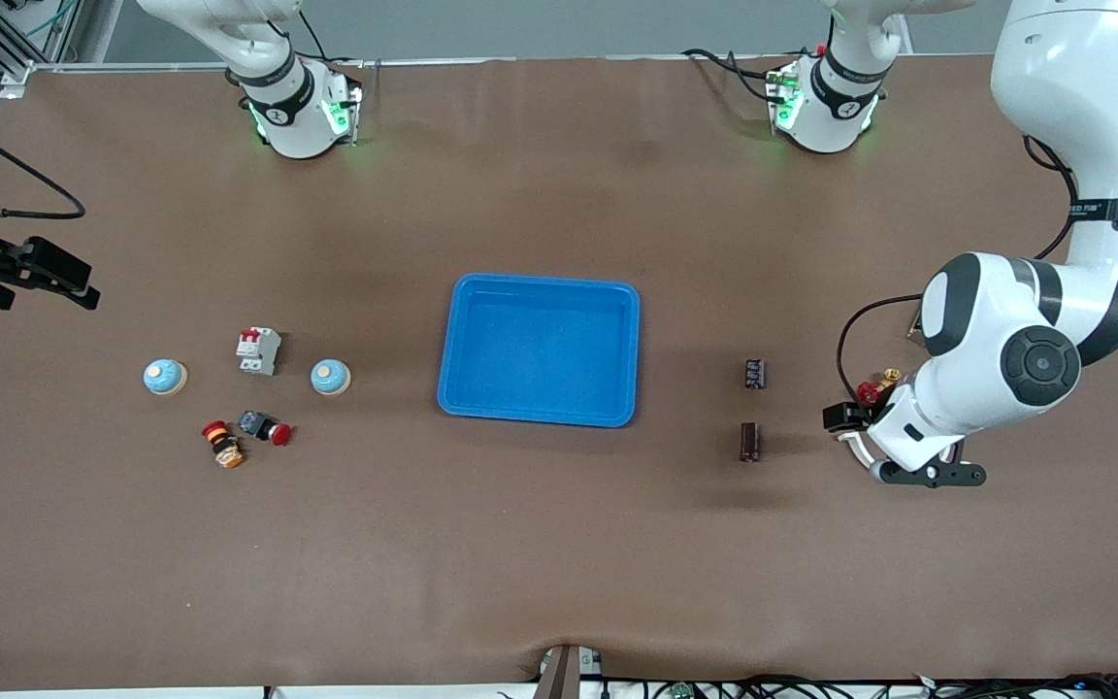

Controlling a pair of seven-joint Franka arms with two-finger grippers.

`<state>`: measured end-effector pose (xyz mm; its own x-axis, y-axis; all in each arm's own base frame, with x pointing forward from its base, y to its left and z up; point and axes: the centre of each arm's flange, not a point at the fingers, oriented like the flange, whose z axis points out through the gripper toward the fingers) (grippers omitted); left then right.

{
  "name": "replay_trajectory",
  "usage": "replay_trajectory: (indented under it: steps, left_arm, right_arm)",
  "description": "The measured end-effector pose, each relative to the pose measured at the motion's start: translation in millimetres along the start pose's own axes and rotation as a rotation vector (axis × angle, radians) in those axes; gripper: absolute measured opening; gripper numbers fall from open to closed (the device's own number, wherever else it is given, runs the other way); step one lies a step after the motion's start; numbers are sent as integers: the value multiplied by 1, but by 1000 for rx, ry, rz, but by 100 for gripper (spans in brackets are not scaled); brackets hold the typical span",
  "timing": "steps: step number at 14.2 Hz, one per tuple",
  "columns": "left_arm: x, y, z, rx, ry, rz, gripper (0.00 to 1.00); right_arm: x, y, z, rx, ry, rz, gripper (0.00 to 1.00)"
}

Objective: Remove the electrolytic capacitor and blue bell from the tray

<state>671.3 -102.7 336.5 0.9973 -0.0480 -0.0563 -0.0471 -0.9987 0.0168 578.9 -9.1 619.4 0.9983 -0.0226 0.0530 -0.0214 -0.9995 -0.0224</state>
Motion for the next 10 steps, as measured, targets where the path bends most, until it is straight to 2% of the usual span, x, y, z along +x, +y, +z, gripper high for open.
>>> replay_trajectory:
  steps: [6, 10]
  left_arm:
    - [-4, -11, -5, 5, -32, 1, 100]
    - [-13, -13, -27, 15, -49, -1, 100]
  right_arm:
    - [0, 0, 0, 0, 0, 0, 100]
    - [0, -1, 0, 0, 0, -1, 100]
